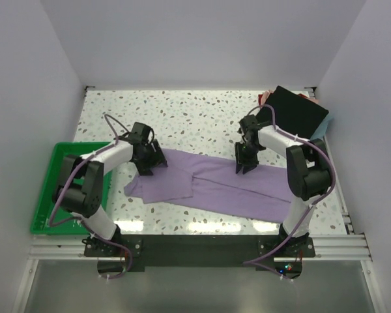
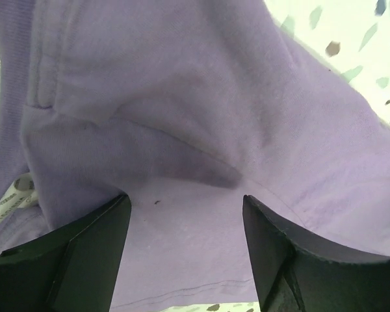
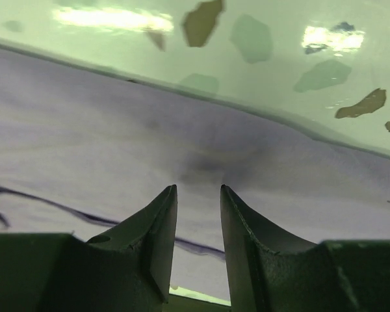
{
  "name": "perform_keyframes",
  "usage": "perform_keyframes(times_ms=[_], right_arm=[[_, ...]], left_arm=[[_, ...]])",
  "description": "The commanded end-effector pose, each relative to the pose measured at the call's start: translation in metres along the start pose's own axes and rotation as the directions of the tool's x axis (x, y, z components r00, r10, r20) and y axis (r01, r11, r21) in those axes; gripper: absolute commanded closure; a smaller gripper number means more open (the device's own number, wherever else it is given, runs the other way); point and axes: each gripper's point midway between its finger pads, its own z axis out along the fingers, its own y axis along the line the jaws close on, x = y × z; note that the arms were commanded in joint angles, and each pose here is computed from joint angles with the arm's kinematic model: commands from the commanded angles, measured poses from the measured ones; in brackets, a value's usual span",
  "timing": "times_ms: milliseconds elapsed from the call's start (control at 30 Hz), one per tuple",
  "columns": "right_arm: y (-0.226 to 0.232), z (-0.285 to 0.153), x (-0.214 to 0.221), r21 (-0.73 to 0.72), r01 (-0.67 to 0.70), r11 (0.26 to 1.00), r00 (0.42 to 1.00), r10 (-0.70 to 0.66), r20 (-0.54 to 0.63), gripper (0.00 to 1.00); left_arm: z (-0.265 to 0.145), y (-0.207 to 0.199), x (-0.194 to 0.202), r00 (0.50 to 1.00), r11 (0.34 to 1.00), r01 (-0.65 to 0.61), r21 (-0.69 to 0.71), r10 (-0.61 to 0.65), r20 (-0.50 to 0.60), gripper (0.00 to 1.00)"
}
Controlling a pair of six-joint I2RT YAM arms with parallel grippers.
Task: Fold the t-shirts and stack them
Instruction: Fold the tshirt
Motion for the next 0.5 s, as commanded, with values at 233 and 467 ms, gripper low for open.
perform_keyframes(times_ms=[233,467], right_arm=[[-0.023,0.021,0.030,0.054,-0.064,0.996,0.992,0.069,-0.104,0.64],[-0.016,0.023,0.041,0.035,-0.161,0.986,0.978,0.164,-0.130,0.65]], left_arm=[[0.050,-0.013,-0.086,0.984,0.981,-0.168,-0.094,0.172,0.037,0.25],[0.083,-0.046,-0.156,0.973,0.972,-0.212,-0.103,0.219,0.065,0.24]])
